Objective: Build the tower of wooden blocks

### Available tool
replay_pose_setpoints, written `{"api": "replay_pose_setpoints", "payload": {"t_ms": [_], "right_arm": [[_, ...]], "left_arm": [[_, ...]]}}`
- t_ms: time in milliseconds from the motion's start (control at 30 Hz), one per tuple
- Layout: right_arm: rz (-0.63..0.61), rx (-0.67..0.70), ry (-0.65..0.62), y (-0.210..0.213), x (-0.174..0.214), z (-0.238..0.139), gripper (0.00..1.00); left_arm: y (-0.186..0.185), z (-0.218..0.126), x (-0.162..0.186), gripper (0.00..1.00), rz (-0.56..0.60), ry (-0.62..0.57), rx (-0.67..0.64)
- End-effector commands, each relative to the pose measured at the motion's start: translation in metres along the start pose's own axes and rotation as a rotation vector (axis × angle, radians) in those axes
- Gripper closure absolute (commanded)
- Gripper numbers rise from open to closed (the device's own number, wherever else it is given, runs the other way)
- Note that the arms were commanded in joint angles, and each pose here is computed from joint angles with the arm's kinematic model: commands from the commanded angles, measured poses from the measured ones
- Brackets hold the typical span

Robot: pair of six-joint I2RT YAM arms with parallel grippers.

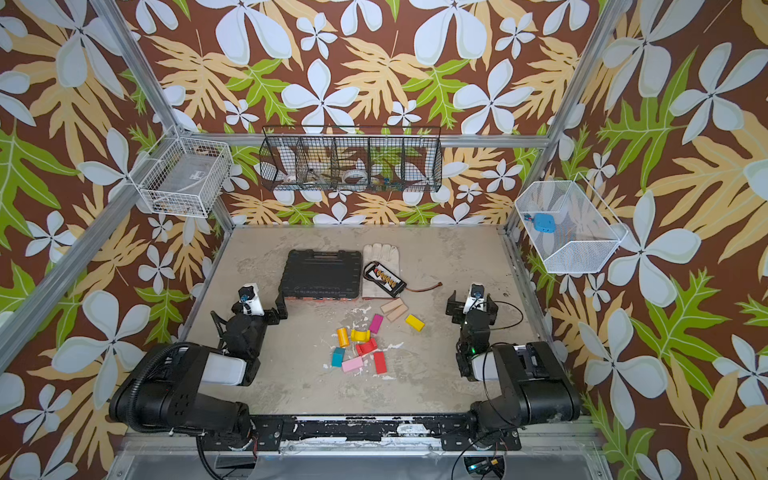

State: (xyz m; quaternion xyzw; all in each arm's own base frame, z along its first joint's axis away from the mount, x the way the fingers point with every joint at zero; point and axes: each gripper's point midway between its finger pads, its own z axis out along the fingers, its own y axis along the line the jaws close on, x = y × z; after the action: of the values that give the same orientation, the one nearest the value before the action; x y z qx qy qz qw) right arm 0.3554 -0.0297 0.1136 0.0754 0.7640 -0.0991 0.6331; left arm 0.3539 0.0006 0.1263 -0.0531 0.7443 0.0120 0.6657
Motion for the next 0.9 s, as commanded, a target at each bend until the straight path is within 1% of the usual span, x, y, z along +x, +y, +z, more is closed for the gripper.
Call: {"api": "replay_pose_setpoints", "payload": {"t_ms": [0, 800, 867], "right_arm": [[0.013, 0.014, -0.027, -0.0022, -0.0066, 0.0001, 0.00], [0.014, 0.014, -0.031, -0.0023, -0.0077, -0.0002, 0.00], [0.016, 0.024, -0.039, -0.0042, -0.0093, -0.0012, 0.00]], "left_arm": [[-0.0006, 0.0001, -0.0094, 0.00, -0.006, -0.037, 0.002], [-0.0009, -0.0005, -0.0094, 0.00, -0.006, -0.038, 0.004], [-0.0076, 0.0000, -0.0130, 0.00, 0.007, -0.037, 0.039]]}}
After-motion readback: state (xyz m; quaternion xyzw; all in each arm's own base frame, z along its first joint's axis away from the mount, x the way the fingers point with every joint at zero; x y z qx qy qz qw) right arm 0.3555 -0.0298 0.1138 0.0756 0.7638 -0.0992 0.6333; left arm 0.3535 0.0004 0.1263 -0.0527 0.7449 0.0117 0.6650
